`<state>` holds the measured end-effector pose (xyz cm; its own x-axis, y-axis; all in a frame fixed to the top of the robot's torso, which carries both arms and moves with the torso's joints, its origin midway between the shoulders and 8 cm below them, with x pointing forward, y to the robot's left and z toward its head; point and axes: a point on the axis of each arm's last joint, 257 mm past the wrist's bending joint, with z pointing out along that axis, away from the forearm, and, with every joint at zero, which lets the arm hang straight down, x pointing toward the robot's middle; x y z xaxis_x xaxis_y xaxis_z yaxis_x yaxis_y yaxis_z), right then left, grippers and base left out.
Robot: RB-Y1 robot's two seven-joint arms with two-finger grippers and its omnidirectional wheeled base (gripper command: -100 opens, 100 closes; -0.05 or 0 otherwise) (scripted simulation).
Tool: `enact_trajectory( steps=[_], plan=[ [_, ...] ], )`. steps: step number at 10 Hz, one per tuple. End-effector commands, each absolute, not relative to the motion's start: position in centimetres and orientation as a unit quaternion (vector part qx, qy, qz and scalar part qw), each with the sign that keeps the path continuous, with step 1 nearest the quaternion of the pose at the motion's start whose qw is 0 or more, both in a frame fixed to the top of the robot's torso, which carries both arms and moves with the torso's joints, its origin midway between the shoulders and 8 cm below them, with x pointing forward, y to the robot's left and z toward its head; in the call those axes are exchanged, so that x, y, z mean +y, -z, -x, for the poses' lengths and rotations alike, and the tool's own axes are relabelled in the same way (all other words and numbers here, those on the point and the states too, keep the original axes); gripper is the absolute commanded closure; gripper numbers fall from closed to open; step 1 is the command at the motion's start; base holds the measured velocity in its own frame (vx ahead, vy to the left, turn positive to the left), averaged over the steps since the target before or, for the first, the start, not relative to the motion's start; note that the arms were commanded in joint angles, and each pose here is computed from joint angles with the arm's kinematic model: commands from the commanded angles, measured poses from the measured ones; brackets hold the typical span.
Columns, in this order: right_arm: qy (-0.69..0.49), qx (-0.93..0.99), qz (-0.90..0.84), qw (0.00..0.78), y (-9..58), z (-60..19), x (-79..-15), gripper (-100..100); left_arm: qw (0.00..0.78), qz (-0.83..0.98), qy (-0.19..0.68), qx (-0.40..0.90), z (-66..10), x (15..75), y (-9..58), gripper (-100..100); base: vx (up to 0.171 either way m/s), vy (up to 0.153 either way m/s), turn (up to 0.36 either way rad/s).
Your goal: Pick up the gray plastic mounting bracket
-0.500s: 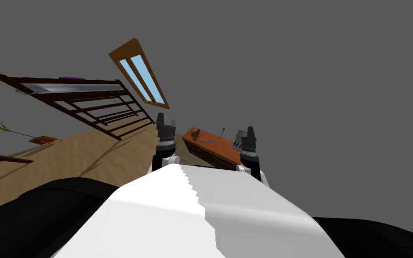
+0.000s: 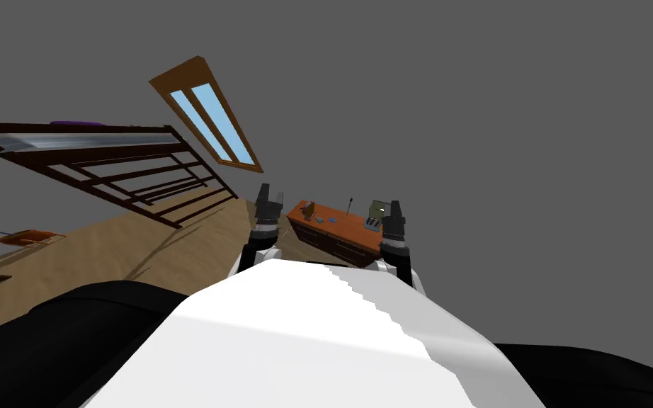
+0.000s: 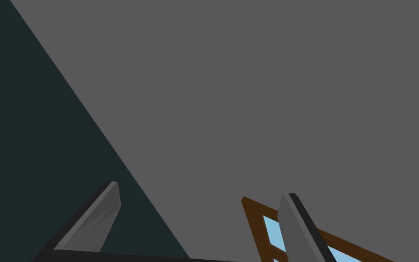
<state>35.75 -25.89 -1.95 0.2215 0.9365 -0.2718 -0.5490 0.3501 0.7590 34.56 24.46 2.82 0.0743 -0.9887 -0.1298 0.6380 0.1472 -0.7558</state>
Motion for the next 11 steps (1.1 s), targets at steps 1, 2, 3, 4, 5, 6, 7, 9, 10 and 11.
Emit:
enact_trajectory(
  steps=[1, 2, 3, 4, 5, 6, 7, 9, 10, 11],
  plan=[
    [-0.505, 0.366, -0.264, 0.735, 1.9, -35.8, -25.9, 0, 0.659, 0.273, 0.608, 0.349, -35.3, 23.9, -1.6, -100, -0.053, 0.071, -0.18],
    [-0.505, 0.366, -0.264, 0.735, 1.9, -35.7, -25.9, 0, 0.642, 0.281, 0.615, 0.362, -35.8, 23.6, -0.4, -100, -0.049, 0.071, -0.213],
    [-0.505, 0.366, -0.264, 0.735, 1.9, -35.7, -25.9, 0, 0.623, 0.292, 0.621, 0.375, -36.4, 23.5, 0.9, -100, -0.062, 0.073, -0.232],
    [-0.505, 0.366, -0.264, 0.735, 1.9, -35.7, -25.9, 0, 0.603, 0.305, 0.626, 0.388, -37.0, 23.4, 2.4, -100, -0.066, 0.069, -0.273],
    [-0.505, 0.366, -0.264, 0.735, 1.9, -35.7, -25.9, 0, 0.581, 0.321, 0.629, 0.404, -37.7, 23.3, 4.1, -100, -0.058, 0.071, -0.34],
    [-0.505, 0.366, -0.264, 0.735, 1.9, -35.7, -25.9, 0, 0.557, 0.341, 0.631, 0.419, -38.3, 23.3, 6.1, -100, -0.069, 0.071, -0.416],
    [-0.505, 0.366, -0.264, 0.735, 1.9, -35.8, -25.9, 0, 0.531, 0.364, 0.631, 0.434, -39.0, 23.3, 8.4, -100, -0.079, 0.081, -0.348],
    [-0.505, 0.366, -0.264, 0.735, 1.9, -35.8, -25.9, 0, 0.476, 0.413, 0.625, 0.46, -40.0, 23.4, 13.0, -100, -0.067, 0.085, -0.434],
    [-0.505, 0.366, -0.264, 0.735, 2.0, -35.7, -25.9, 0, 0.474, 0.418, 0.622, 0.462, -40.1, 23.6, 13.6, -100, -0.032, 0.063, -0.149],
    [-0.505, 0.367, -0.265, 0.735, 2.0, -35.7, -25.9, 0, 0.445, 0.446, 0.615, 0.474, -40.4, 23.9, 16.3, -100, -0.04, 0.035, -0.359]
  ],
)
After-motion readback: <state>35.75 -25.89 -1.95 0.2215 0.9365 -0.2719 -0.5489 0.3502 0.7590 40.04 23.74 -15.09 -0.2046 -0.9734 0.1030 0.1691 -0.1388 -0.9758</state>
